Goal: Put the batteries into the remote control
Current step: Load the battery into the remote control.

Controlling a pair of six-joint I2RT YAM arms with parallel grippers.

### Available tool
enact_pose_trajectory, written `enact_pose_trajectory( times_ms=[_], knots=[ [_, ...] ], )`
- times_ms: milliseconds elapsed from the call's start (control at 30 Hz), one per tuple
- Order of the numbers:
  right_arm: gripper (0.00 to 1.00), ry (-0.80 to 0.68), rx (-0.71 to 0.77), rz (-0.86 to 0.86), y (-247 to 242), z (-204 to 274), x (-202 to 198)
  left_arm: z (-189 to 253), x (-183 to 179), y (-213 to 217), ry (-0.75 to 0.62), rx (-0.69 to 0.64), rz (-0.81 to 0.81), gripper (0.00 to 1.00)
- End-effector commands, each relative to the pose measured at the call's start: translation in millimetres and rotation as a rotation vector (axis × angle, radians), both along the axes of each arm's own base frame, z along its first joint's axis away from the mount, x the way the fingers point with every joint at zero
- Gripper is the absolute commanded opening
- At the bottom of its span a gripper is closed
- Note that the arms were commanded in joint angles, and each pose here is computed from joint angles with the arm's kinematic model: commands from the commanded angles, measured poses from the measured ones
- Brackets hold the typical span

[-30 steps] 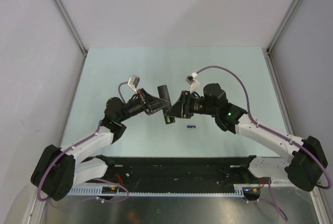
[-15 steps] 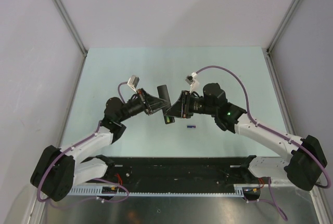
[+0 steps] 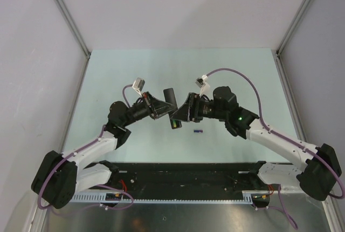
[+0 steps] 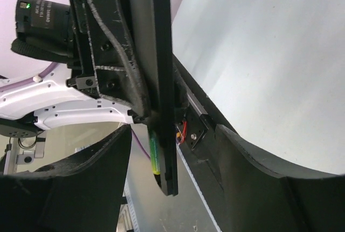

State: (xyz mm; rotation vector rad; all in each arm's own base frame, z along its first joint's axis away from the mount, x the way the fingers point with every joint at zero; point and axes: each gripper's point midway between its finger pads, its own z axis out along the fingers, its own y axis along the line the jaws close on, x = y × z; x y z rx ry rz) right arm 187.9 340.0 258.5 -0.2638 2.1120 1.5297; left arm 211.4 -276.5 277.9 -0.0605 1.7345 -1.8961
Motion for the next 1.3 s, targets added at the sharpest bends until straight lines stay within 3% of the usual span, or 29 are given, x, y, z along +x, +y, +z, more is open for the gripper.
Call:
enact_pose_trajectory(
  times_ms=[0,300,667,767,933,1067,1267],
  knots=[
    [0.68,-0.049,0.015,-0.006,-9.1,15.4,-3.8,16.3,-0.4,-0.5,-0.060,-0.031,0.001,0.00],
    [0.62,-0.033,-0.049,0.099,-1.7,-6.4,-25.4,28.4,-1.5,-1.4,-0.076,-0.048,-0.009,0.00],
    [0.43,-0.008,-0.057,0.133,4.0,-15.3,-28.6,42.2,-4.1,0.0,-0.100,-0.069,-0.014,0.00],
    [0.46,-0.013,-0.052,0.130,3.8,-13.3,-28.3,42.6,-4.3,0.1,-0.103,-0.069,-0.013,0.00],
    [0.62,-0.027,-0.007,0.084,0.8,2.3,-18.7,34.3,-3.2,-0.1,-0.092,-0.055,-0.012,0.00],
    [0.62,-0.045,0.025,0.037,-5.1,15.1,-10.6,24.8,-3.3,-0.4,-0.074,-0.043,-0.011,0.00],
    [0.54,-0.049,0.015,0.023,-8.3,13.7,-7.2,20.5,-2.6,-0.2,-0.068,-0.037,-0.009,0.00]
  ],
)
